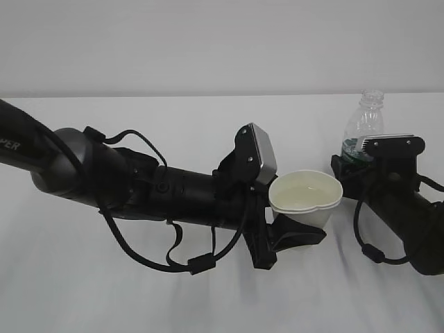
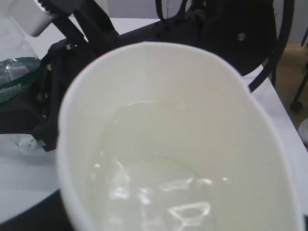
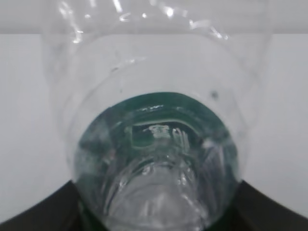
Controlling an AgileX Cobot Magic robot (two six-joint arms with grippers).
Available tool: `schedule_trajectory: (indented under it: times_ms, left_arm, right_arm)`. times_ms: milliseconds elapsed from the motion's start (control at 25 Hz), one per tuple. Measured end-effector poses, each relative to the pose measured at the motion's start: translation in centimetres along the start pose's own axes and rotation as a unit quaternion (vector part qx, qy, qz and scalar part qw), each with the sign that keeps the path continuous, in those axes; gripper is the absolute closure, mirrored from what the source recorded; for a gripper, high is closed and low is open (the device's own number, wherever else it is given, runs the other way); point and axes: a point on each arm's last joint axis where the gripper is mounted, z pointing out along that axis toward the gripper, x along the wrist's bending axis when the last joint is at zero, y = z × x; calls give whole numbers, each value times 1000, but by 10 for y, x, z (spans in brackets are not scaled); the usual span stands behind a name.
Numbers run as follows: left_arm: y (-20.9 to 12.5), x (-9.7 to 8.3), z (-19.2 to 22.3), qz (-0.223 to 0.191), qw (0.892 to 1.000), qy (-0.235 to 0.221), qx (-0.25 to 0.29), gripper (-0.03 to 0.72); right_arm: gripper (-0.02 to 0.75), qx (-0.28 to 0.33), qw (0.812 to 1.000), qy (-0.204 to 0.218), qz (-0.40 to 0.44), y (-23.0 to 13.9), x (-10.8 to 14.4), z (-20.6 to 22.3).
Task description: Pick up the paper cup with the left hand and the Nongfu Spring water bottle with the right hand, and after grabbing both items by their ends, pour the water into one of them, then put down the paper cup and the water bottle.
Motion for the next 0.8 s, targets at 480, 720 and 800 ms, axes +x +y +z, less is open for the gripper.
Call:
schedule_trajectory:
  times_ms: [480, 720, 800]
  left_arm:
    - [0, 0, 0, 1, 1000, 0, 0, 264]
    - [0, 0, 0, 1, 1000, 0, 0, 265]
    - [0, 0, 0, 1, 1000, 0, 0, 265]
  right_arm:
    - [301, -3, 1000, 3, -1, 0, 0, 0]
    - [248, -3, 1000, 3, -2, -1, 1, 0]
    - [227, -3, 1000, 5, -3, -1, 1, 0]
